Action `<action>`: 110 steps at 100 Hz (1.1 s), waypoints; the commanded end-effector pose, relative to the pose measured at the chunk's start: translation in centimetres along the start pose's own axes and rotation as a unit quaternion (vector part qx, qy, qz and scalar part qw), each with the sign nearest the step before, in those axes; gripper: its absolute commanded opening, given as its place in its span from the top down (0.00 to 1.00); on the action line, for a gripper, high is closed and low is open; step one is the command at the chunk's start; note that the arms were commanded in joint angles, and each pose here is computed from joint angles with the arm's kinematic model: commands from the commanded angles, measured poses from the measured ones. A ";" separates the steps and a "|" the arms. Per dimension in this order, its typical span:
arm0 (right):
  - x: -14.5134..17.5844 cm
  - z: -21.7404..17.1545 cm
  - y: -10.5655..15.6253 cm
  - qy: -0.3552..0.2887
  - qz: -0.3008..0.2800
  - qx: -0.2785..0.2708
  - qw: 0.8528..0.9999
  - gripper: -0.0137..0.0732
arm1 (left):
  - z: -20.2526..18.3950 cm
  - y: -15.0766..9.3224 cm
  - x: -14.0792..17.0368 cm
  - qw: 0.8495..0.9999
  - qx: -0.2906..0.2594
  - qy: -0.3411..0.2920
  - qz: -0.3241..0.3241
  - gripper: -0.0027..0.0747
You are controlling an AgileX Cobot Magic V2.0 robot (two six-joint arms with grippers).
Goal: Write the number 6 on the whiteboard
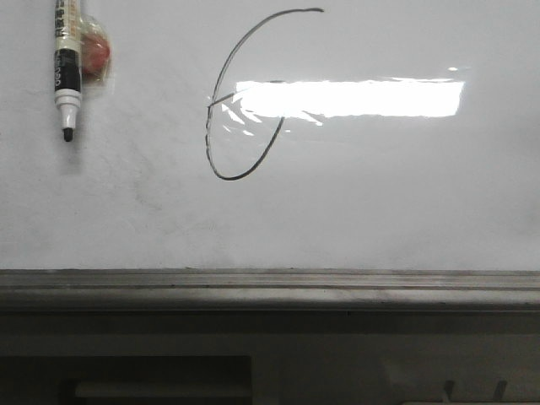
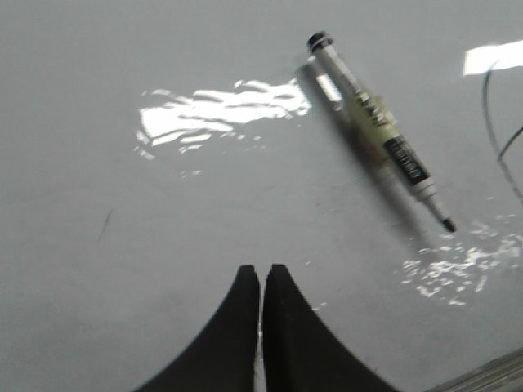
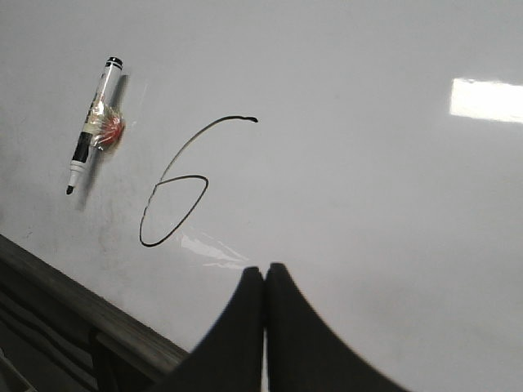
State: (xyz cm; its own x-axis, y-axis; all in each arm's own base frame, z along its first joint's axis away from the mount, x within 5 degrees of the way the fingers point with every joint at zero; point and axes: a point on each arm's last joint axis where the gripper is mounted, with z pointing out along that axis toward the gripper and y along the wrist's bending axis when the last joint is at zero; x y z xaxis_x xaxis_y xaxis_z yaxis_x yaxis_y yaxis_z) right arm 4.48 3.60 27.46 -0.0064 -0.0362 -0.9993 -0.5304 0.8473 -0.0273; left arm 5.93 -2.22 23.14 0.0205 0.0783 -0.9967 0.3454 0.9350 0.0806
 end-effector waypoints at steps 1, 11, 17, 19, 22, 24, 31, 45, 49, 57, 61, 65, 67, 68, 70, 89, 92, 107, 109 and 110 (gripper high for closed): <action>-1.3 -0.1 -0.4 -0.038 0.002 0.025 0.999 0.92 | -0.2 0.5 -0.7 0.998 -0.034 -0.061 -0.001 0.99; -1.3 -0.1 -0.4 -0.038 0.002 0.025 0.999 0.92 | -0.6 0.6 0.3 0.996 -0.056 -0.067 0.002 0.99; -1.3 -0.1 -0.4 -0.038 0.002 0.025 0.999 0.92 | -0.8 0.7 0.9 0.995 -0.068 -0.069 0.003 0.99; -1.3 -0.1 -0.4 -0.038 0.002 0.025 0.999 0.92 | -0.9 0.7 1.2 0.995 -0.070 -0.069 0.003 0.99; -1.3 -0.1 -0.4 -0.038 0.002 0.025 0.999 0.92 | -0.9 0.7 1.5 0.995 -0.075 -0.068 0.006 0.99; -1.3 -0.1 -0.4 -0.038 0.002 0.025 0.999 0.92 | -0.9 0.7 1.7 0.995 -0.077 -0.067 0.006 0.99; -1.3 -0.1 -0.4 -0.038 0.002 0.025 0.999 0.92 | -1.0 0.7 2.3 0.994 -0.083 -0.069 0.005 0.99; -1.3 -0.1 -0.4 -0.039 0.002 0.025 0.999 0.92 | -0.9 0.8 2.8 0.994 -0.092 -0.057 -0.022 0.99; -1.3 -0.1 -0.4 -0.039 0.002 0.025 0.999 0.92 | -0.9 0.9 2.8 0.993 -0.098 -0.057 -0.022 0.99; -1.3 -0.1 -0.4 -0.039 0.002 0.025 0.999 0.92 | -1.0 1.0 2.8 0.992 -0.111 -0.057 -0.021 0.99; -1.3 -0.1 -0.4 -0.039 0.002 0.025 0.999 0.92 | -1.0 1.1 2.8 0.991 -0.117 -0.057 -0.021 0.99; -1.3 -0.1 -0.4 -0.039 0.002 0.025 0.999 0.92 | -1.0 1.1 2.8 0.991 -0.121 -0.057 -0.021 0.99; -1.3 -0.1 -0.4 -0.039 0.002 0.025 0.999 0.92 | -1.0 1.1 2.8 0.990 -0.124 -0.056 -0.021 0.99; -1.3 -0.1 -0.4 -0.039 0.002 0.025 0.999 0.92 | -1.0 1.1 2.8 0.990 -0.124 -0.056 -0.021 0.99; -1.3 -0.1 -0.4 -0.039 0.002 0.025 0.999 0.92 | -1.0 1.1 2.8 0.990 -0.125 -0.055 -0.021 0.99; -1.3 -0.1 -0.4 -0.039 0.002 0.025 0.999 0.92 | -1.0 1.1 2.9 0.991 -0.125 -0.052 -0.021 0.99; -1.3 -0.1 -0.4 -0.039 0.002 0.025 0.999 0.92 | -1.0 1.1 2.9 0.991 -0.125 -0.052 -0.021 0.99; -1.3 -0.1 -0.4 -0.039 0.002 0.025 0.999 0.92 | -1.0 1.2 3.0 0.990 -0.131 -0.047 -0.023 0.99; -1.3 -0.1 -0.4 -0.039 0.002 0.025 0.999 0.92 | -1.0 1.2 3.0 0.990 -0.132 -0.047 -0.023 0.99; -1.3 -0.1 -0.4 -0.039 0.002 0.025 0.999 0.92 | -1.0 1.2 3.0 0.990 -0.133 -0.047 -0.023 0.99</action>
State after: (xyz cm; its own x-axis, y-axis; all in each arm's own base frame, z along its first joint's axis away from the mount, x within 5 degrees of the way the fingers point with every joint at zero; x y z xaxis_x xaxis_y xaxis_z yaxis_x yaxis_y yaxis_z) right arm 4.51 3.57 27.44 -0.0040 -0.0343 -0.9994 -0.5271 0.8494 -0.0271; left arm 5.52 -0.62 21.27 0.0619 0.0384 -0.9973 0.1060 0.9934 0.0448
